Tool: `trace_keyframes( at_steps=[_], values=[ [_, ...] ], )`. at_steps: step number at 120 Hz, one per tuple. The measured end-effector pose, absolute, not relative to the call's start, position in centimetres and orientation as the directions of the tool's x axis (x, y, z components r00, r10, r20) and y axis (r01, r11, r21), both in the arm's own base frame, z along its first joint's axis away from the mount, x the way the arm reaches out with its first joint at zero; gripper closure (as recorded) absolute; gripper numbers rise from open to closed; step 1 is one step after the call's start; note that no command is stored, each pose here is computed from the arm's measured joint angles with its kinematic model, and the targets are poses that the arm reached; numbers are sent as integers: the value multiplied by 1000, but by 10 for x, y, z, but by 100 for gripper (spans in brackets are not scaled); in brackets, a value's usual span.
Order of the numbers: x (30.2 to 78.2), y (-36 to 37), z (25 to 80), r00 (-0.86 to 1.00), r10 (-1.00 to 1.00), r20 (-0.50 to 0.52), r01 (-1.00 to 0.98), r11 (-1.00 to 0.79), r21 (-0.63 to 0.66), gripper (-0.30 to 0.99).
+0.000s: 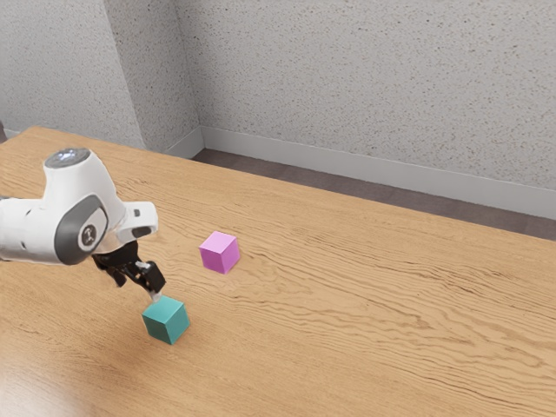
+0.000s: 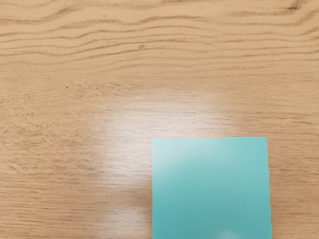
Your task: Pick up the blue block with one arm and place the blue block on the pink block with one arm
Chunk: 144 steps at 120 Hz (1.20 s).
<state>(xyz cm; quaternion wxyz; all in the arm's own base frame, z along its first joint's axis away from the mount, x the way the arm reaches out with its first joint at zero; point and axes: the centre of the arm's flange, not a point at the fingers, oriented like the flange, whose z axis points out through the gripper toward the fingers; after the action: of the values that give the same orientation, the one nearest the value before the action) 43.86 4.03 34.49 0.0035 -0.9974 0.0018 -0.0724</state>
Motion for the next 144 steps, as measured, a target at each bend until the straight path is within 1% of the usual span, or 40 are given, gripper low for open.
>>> trace_keyframes(
  at_steps=[13,38,69,127,144],
  values=[
    [440,38,337,988,38,147,34,-999,25,0],
    [438,38,323,990,99,102,93,-994,65,0],
    [452,41,308,998,39,48,35,-996,82,0],
    [470,37,282,995,-95,-12,-94,-990,102,0],
    [474,39,274,990,-141,-31,-138,-987,78,1]
  ],
)
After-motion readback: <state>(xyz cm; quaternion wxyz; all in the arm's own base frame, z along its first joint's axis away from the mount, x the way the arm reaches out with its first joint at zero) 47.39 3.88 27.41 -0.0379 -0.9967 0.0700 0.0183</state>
